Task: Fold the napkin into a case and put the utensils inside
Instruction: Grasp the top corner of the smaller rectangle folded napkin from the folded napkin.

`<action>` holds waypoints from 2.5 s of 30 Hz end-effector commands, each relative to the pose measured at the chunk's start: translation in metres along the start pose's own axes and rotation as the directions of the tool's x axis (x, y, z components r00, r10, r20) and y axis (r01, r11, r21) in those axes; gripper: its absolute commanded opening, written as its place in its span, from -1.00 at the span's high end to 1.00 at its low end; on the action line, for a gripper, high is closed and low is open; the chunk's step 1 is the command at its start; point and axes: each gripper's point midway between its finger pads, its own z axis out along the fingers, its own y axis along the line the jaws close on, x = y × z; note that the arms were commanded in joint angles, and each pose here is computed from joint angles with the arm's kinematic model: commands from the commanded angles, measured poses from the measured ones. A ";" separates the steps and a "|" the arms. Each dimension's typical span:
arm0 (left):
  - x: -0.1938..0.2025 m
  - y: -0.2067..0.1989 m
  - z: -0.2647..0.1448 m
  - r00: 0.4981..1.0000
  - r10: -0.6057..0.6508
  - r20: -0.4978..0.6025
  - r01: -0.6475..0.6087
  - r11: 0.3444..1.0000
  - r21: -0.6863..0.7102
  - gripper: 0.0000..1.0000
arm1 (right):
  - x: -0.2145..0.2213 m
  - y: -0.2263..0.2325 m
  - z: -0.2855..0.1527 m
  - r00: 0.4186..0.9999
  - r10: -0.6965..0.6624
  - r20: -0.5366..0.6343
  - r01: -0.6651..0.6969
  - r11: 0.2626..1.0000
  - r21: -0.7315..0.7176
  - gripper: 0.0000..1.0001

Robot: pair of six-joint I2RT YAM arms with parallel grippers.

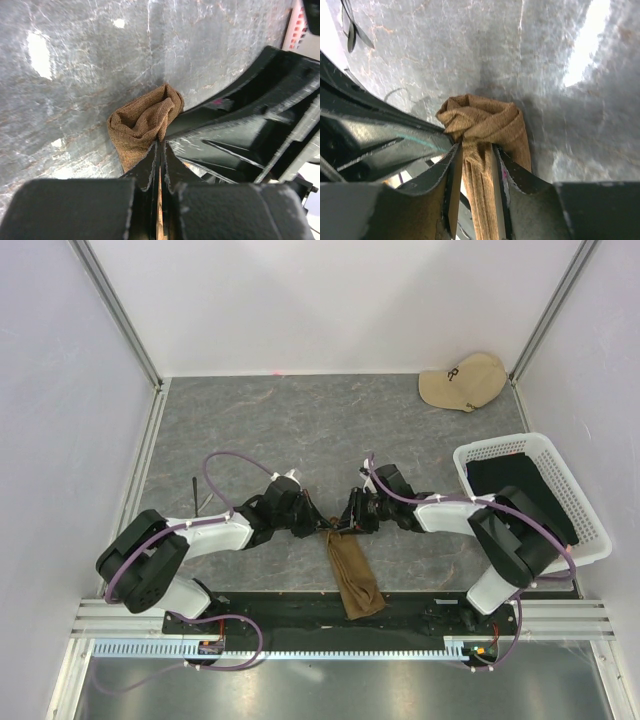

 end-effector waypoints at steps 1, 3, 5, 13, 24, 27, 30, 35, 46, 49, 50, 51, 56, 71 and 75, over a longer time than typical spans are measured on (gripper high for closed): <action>0.003 -0.007 -0.003 0.999 0.045 -0.020 -0.045 0.999 0.001 0.96 | -0.001 0.011 -0.014 0.998 -0.053 0.027 0.053 0.998 -0.020 0.24; 0.003 -0.007 -0.003 0.999 0.049 -0.024 -0.049 0.999 0.003 0.96 | 0.002 0.009 -0.017 0.998 -0.051 0.027 0.052 0.998 -0.020 0.22; 0.005 -0.008 -0.002 0.998 0.050 -0.030 -0.050 0.999 0.007 0.96 | 0.004 0.009 -0.018 0.998 -0.051 0.024 0.051 0.998 -0.025 0.22; 0.006 -0.014 -0.003 0.998 0.046 -0.036 -0.045 0.998 0.034 0.96 | 0.015 0.016 -0.004 0.999 -0.050 0.005 0.051 0.997 -0.064 0.42; 0.026 -0.013 0.003 0.998 0.007 -0.059 -0.005 0.999 0.044 0.96 | 0.000 0.023 0.024 0.995 -0.060 0.079 0.068 0.992 -0.102 0.99; 0.028 -0.008 0.007 0.998 -0.023 -0.063 0.025 0.999 0.031 0.96 | -0.003 -0.001 0.041 0.996 -0.075 0.047 0.076 0.997 -0.020 0.88; 0.028 -0.004 0.008 0.998 -0.023 -0.061 0.024 1.000 0.012 0.96 | 0.001 -0.005 0.034 0.996 -0.073 0.045 0.073 0.997 -0.009 0.75; 0.018 -0.009 0.001 0.999 0.041 -0.027 -0.041 0.999 -0.004 0.91 | 0.002 -0.002 0.006 0.995 -0.086 0.040 0.085 0.996 0.029 0.38; 0.001 -0.017 -0.022 0.975 0.221 0.012 -0.220 0.974 -0.045 0.28 | 0.004 0.004 -0.022 0.990 -0.134 0.033 0.132 0.990 0.056 0.28; -0.001 -0.012 -0.026 0.955 0.296 -0.020 -0.297 0.950 -0.099 0.29 | 0.003 0.000 -0.022 0.991 -0.132 0.033 0.129 0.990 0.064 0.35; -0.004 -0.010 -0.026 0.950 0.312 -0.016 -0.312 0.942 -0.122 0.29 | 0.002 0.001 -0.021 0.991 -0.128 0.035 0.126 0.990 0.059 0.38; -0.004 -0.009 -0.026 0.941 0.338 -0.024 -0.339 0.932 -0.130 0.30 | 0.003 0.001 -0.020 0.991 -0.126 0.032 0.124 0.991 0.056 0.42; 0.001 -0.004 -0.024 0.926 0.374 -0.060 -0.379 0.912 -0.159 0.40 | 0.001 0.004 -0.016 0.992 -0.120 0.035 0.119 0.992 0.037 0.73; 0.001 0.002 -0.008 0.895 0.437 -0.087 -0.443 0.855 -0.270 0.51 | 0.012 0.006 -0.005 0.998 -0.063 0.005 0.063 0.997 -0.043 1.00; -0.001 0.006 -0.006 0.895 0.438 -0.089 -0.444 0.846 -0.297 0.64 | 0.013 0.008 -0.003 0.999 -0.048 0.002 0.048 0.997 -0.059 1.00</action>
